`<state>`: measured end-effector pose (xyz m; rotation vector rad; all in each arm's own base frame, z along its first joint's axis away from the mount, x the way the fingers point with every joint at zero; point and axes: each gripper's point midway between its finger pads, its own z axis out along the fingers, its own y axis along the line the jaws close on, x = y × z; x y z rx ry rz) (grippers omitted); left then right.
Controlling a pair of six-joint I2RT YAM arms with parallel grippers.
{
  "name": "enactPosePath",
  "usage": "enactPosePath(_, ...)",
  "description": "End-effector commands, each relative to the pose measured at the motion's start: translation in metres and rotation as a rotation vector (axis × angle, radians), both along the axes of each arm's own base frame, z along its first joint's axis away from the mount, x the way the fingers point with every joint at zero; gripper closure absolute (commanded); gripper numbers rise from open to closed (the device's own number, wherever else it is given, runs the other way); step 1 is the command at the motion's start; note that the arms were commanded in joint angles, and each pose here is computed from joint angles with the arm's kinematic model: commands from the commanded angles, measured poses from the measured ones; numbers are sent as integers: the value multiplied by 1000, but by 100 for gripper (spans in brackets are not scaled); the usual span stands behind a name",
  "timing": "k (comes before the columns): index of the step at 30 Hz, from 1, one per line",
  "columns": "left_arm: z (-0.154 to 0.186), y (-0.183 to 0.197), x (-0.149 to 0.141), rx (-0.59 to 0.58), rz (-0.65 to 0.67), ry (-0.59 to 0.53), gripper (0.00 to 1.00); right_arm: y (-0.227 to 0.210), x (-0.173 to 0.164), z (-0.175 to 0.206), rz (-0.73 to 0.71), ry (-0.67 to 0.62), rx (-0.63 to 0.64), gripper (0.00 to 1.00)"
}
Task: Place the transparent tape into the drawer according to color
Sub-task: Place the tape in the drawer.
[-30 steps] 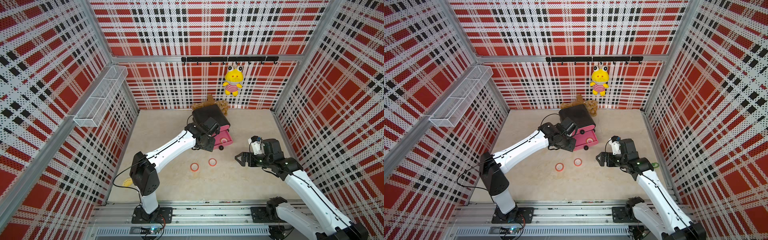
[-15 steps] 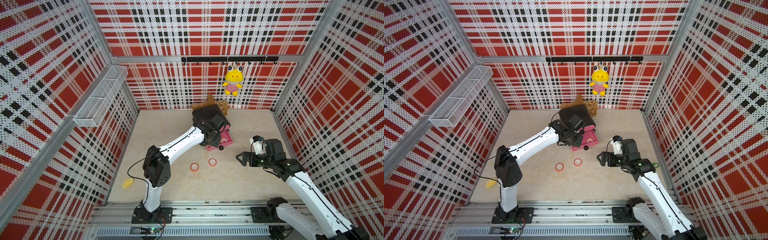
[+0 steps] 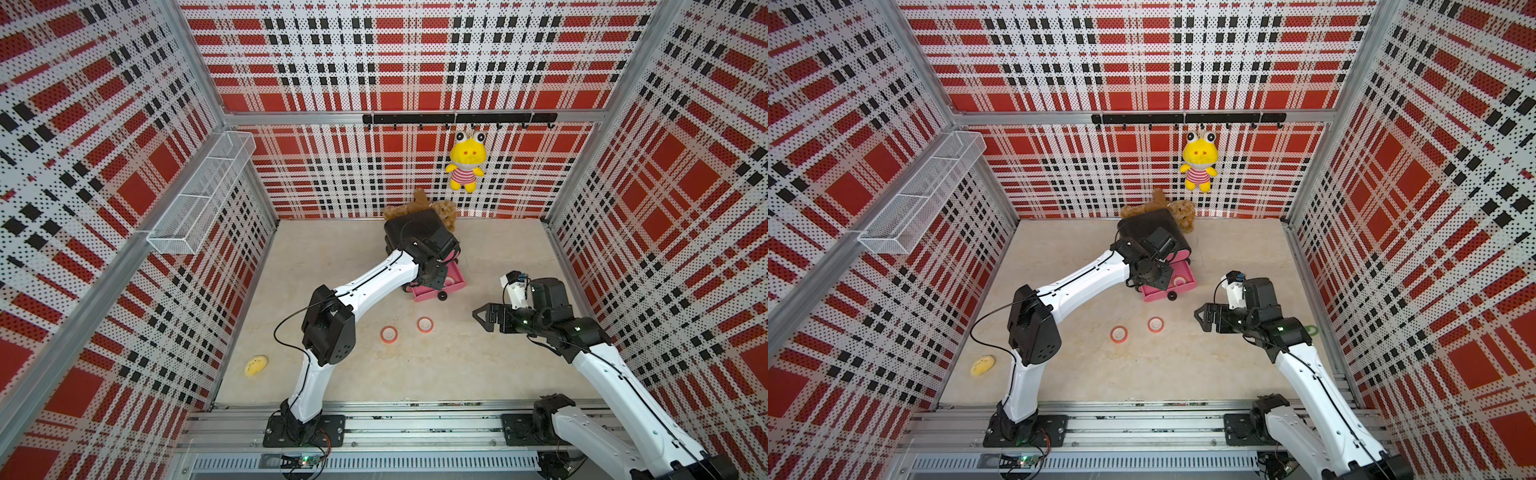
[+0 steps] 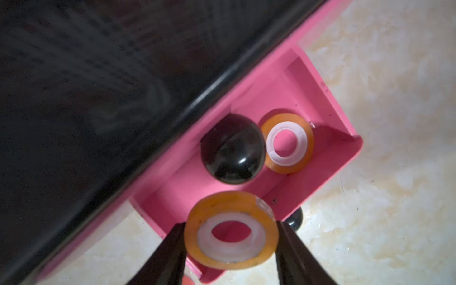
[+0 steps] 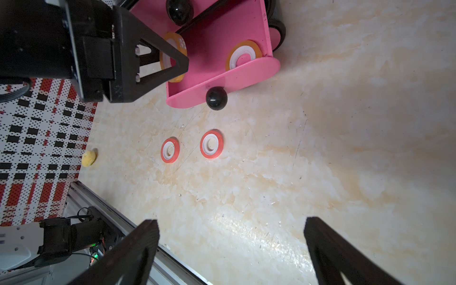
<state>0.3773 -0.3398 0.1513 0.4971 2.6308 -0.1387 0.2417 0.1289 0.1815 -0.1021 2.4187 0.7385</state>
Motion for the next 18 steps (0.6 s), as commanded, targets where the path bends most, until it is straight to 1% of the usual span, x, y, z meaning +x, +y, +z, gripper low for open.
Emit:
enactPosePath(1, 10, 1, 13, 6, 6, -51, 42, -2, -2, 2, -3, -9, 5, 0)
enactPosePath(3, 10, 1, 14, 9, 6, -56, 38, -2, -1, 2, -2, -10, 6, 0)
enactPosePath(6, 9, 3, 16, 21, 7, -61, 37, -2, -2, 2, 0, -10, 6, 0)
enactPosePath(13, 6, 2, 18, 29, 7, -61, 24, -2, -2, 3, 2, -12, 10, 0)
enactPosePath(18, 12, 2, 18, 22, 10, -74, 20, -2, -2, 4, 0, -13, 8, 0)
